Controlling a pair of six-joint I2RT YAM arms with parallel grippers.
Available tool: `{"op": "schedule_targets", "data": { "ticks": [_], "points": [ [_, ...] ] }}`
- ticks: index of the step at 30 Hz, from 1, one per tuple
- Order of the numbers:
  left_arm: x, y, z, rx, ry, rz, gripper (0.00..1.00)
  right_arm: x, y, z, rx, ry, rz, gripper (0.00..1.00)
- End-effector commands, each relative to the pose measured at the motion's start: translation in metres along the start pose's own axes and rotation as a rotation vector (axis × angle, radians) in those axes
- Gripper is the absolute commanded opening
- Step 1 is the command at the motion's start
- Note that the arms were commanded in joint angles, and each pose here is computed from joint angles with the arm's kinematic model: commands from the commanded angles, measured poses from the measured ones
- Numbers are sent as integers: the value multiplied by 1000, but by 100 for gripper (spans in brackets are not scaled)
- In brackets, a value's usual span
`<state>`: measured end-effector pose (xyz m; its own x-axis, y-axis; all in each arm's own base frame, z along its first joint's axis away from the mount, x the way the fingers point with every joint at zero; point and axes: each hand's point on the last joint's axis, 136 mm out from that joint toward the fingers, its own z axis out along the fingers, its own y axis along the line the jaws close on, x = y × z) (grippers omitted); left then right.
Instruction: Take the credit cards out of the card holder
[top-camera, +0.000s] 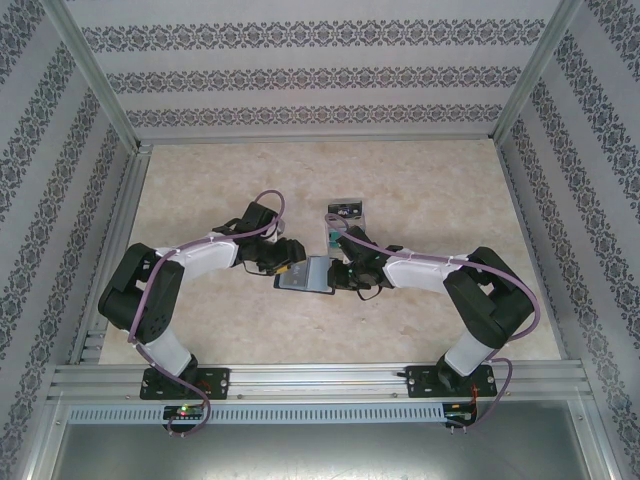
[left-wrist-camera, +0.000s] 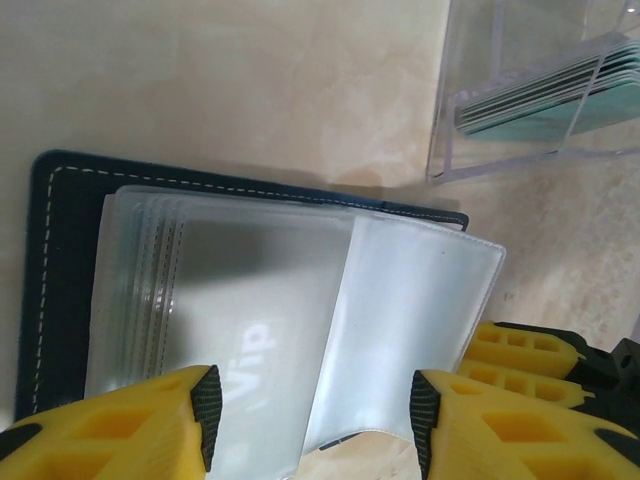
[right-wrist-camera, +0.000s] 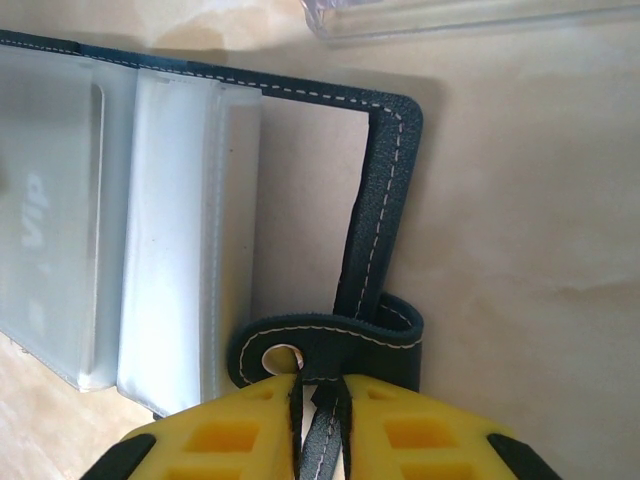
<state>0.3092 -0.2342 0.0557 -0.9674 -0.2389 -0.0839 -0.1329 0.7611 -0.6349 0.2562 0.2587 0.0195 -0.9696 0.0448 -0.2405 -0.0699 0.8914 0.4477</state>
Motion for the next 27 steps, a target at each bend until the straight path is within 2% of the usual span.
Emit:
{"op": "schedule_targets", "data": {
  "ticks": [1,6,21,27],
  "points": [
    [6,13,2,-38,19,6,55,15,-16,2,60,33,20,21],
    [11,22,7,-60,35,-8,55,15,-15,3,59,35,17,21],
    [8,25,-11,-85,-48,-7,54,22,-19,4,71,42,24,21],
    [15,25,-2,-67,3,-10,54,23,-18,5,71,47,20,21]
  ]
}}
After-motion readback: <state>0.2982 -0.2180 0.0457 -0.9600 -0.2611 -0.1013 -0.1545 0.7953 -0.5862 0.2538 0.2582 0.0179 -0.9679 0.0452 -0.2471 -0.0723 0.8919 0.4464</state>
